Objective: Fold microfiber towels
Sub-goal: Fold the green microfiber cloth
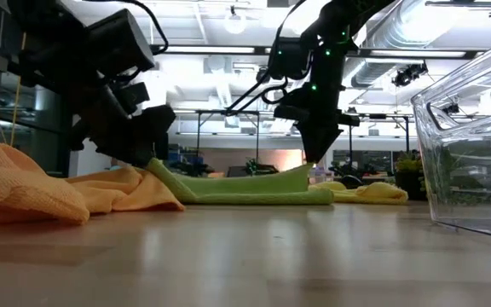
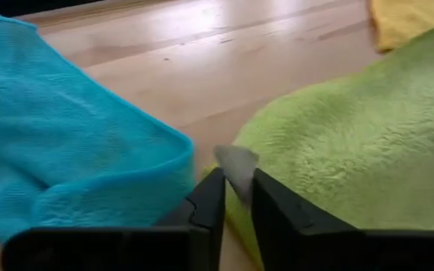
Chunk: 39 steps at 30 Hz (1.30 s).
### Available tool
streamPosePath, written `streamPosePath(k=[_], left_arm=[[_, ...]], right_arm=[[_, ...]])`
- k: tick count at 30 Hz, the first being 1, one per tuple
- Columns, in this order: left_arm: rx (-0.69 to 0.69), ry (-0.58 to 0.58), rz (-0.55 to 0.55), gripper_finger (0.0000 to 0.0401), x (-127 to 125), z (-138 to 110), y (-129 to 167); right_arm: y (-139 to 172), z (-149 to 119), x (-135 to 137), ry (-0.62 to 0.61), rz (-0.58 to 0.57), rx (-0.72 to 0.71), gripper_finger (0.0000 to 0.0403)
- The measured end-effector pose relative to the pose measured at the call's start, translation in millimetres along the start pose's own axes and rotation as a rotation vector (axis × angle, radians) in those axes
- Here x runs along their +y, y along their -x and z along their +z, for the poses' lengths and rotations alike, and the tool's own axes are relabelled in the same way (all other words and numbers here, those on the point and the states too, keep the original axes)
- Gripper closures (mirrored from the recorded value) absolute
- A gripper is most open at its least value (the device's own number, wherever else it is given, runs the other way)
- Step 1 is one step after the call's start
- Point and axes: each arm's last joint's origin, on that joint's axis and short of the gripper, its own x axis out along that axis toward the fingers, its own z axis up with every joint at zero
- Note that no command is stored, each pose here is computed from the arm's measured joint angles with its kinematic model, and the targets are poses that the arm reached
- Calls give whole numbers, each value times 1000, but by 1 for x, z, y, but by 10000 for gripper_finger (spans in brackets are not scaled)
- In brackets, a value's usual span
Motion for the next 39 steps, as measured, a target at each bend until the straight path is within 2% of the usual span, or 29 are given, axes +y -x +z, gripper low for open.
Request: streamPosePath(k=[6,11,15,18,23,26,33,39], left_arm=[[15,-36,39,279,12,14,0],[-23,-76,8,239,23,37,11],[-63,-55,-96,218,32,56,30],[-68,-24,-241,210,38,68,48],[-82,-34,-522,210,44,80,77],[-120,-19,-610,212,45,84,89],[-159,6,-637,212,45,86,96],[-144,-2,-623,213,42,84,92]], right_arm=[[5,1,-1,43,-7,-27,235],[22,-1,-6,96,24,-41,193],[30,-8,-7,162,82,30,184],[27,-14,-4,183,100,56,183],[-5,-33,-3,7,206,103,183],[-22,-49,0,-102,237,123,183],[-34,-68,11,-295,232,78,183],[-41,-75,21,-392,222,49,183]])
